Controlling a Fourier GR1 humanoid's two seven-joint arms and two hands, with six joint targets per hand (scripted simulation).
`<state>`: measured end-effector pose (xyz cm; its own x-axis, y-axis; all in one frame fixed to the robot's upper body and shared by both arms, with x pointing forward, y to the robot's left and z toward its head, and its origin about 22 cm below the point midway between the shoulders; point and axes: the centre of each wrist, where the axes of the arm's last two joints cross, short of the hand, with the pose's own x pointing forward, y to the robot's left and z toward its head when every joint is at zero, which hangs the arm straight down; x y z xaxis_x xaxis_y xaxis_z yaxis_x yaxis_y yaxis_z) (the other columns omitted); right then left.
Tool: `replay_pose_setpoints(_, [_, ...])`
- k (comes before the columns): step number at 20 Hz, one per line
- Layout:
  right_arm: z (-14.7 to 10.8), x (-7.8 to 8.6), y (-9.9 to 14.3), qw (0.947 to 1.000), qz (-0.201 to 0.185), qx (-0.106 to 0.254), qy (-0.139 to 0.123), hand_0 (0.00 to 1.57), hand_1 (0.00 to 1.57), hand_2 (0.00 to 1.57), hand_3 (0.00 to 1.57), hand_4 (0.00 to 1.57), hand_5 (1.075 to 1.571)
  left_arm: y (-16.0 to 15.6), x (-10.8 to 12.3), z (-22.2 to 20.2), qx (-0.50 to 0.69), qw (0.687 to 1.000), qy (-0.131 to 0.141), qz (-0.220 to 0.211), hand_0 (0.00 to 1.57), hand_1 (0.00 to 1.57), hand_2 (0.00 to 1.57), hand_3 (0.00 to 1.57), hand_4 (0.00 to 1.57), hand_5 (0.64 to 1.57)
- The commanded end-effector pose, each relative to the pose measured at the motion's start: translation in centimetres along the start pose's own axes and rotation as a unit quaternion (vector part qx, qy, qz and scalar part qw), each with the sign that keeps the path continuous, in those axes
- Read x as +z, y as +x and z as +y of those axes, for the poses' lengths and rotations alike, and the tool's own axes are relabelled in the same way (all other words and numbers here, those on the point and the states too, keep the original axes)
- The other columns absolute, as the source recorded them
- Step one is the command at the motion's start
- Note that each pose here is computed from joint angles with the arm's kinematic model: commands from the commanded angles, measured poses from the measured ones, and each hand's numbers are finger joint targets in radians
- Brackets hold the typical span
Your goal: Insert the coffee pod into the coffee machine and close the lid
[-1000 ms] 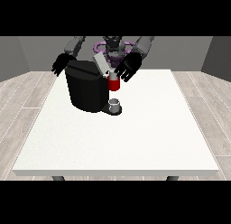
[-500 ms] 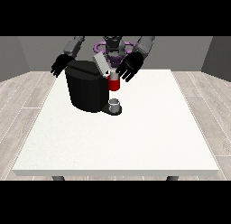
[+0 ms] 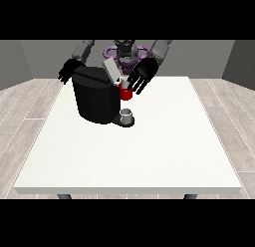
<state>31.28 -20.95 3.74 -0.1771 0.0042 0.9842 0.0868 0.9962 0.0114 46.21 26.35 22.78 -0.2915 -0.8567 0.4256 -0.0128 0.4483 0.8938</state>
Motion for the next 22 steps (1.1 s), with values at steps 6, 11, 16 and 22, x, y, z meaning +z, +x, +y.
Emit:
replay_pose_setpoints(6, [-0.6,1.2,-1.4,0.9994,0.030,0.004,-0.015,0.00,0.00,0.00,0.00,0.37,1.571,-1.3,0.6,-0.8,-0.018,0.999,-0.048,0.013,0.00,0.00,0.00,0.00,0.00,1.571])
replay_pose_setpoints(11, [-1.9,1.1,-2.7,0.9985,0.048,0.016,-0.022,0.00,0.00,0.00,0.00,0.34,1.571,0.4,0.0,-0.2,-0.016,0.999,-0.042,0.004,0.00,0.00,0.00,0.00,0.00,1.571])
replay_pose_setpoints(16, [-3.4,1.4,-3.6,0.9979,0.049,0.014,-0.040,0.00,0.00,0.00,0.00,0.42,1.571,0.1,0.5,-3.6,-0.020,0.998,-0.056,-0.003,0.00,0.00,0.00,0.00,0.00,1.571])
replay_pose_setpoints(22, [-4.4,4.4,-6.5,0.9948,0.085,0.005,-0.056,0.00,0.00,0.00,0.00,0.38,1.571,0.1,1.0,-7.0,0.059,0.996,-0.068,0.005,0.00,0.00,0.00,0.00,0.00,1.571])
